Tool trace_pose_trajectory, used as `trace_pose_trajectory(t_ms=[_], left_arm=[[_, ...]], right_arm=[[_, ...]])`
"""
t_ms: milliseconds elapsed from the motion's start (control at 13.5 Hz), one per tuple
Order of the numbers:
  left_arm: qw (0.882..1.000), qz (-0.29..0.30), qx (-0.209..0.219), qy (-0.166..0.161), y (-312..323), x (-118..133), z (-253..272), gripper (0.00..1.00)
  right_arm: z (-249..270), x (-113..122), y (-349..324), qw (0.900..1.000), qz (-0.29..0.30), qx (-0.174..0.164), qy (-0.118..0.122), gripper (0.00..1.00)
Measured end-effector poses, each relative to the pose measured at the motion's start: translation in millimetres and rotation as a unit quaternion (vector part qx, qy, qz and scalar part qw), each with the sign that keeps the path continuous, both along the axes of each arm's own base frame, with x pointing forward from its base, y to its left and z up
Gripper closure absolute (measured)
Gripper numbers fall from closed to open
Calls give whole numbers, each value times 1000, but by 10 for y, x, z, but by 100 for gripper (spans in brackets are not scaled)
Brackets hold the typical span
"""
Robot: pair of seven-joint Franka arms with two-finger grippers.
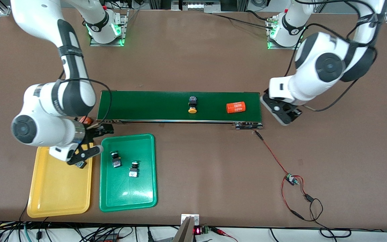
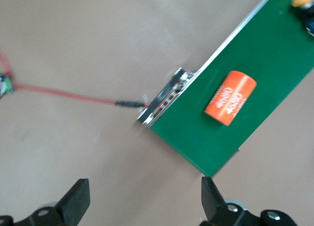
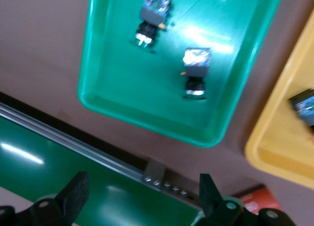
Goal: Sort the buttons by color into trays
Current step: 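Grasp another yellow button with the right gripper while the left gripper rises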
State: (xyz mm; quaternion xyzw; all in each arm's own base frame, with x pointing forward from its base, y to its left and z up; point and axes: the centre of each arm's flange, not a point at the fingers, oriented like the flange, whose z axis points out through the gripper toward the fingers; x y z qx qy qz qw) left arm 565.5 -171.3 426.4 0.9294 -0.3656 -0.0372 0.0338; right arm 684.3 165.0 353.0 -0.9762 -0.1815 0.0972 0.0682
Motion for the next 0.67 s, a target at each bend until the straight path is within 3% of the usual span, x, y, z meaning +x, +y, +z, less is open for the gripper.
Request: trace_pose_trajectory(t_ms=[148,371,519,667], left_arm=[[997,81,15,0,138,-30,325,0],[976,216,20,-24,324,-19,762,0],[961,273,18,-38,482,-26,949,0],[952,300,30,-60,780,-25,1129,0]], right_arm=[[-23,-104,330,1000,-24,-11,9,0],[-4,-391,1125,996,-81,-38,17,0],[-2,-680,1721,991,-120,-63,18,0],[-1,-1082,2397,985,-147,-88,4,0]])
